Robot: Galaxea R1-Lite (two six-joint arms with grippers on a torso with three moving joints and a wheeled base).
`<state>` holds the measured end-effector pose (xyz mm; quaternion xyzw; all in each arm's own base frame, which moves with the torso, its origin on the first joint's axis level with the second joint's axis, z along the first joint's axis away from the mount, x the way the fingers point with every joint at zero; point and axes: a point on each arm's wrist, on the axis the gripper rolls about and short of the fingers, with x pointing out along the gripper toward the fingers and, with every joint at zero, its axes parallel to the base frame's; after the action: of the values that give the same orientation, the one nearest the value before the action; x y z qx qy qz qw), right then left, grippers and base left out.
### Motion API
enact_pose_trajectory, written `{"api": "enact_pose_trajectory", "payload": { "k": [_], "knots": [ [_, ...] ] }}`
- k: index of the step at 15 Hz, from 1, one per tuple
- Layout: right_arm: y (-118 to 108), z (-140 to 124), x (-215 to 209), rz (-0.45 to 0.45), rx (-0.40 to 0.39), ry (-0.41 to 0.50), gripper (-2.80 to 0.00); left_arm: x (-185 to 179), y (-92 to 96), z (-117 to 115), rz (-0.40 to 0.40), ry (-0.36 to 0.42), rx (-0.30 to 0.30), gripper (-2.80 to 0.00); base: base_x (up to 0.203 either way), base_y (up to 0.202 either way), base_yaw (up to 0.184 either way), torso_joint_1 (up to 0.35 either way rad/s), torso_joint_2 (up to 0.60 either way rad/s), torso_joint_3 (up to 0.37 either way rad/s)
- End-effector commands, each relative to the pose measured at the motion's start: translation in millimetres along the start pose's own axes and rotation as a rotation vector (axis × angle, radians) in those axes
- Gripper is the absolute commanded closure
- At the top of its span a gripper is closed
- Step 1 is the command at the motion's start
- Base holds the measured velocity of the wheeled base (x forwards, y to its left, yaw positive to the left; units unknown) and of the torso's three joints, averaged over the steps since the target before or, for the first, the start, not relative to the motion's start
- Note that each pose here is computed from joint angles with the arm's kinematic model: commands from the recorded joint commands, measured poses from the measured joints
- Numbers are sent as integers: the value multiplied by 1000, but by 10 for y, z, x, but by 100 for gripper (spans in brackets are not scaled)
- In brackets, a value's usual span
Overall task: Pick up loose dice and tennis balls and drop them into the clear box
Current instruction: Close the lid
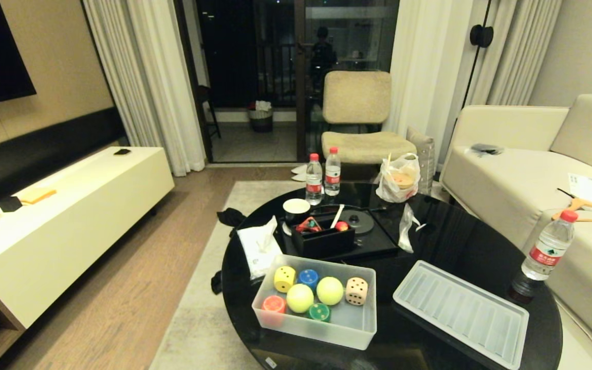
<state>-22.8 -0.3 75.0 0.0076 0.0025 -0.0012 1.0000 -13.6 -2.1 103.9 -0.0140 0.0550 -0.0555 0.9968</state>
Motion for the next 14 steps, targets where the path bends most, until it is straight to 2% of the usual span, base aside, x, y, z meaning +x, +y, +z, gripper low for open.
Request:
{"api": "enact_pose_trajectory", "payload": {
  "k": [1,4,6,9,10,13,14],
  "knots": [
    [0,-4,1,0,0,1,0,-67,-6,-169,0,-68,7,0,0,0,0,0,0,0],
    [0,-4,1,1,0,1,0,-95,6,-235,61,-115,46,0,0,0,0,0,0,0],
    [0,-3,1,1,-10,0,0,-90,12,-246,84,-113,35,0,0,0,0,0,0,0],
    [0,6,-5,1,-14,4,0,-85,20,-258,111,-113,-22,0,0,0,0,0,0,0],
    [0,4,-4,1,-15,12,0,-84,20,-250,114,-124,-19,0,0,0,0,0,0,0],
    [2,28,-29,10,-36,31,0,-61,18,-293,98,-107,117,0,0,0,0,0,0,0],
    [3,97,-53,10,-44,14,0,-61,18,-293,96,-107,116,0,0,0,0,0,0,0]
  ]
}}
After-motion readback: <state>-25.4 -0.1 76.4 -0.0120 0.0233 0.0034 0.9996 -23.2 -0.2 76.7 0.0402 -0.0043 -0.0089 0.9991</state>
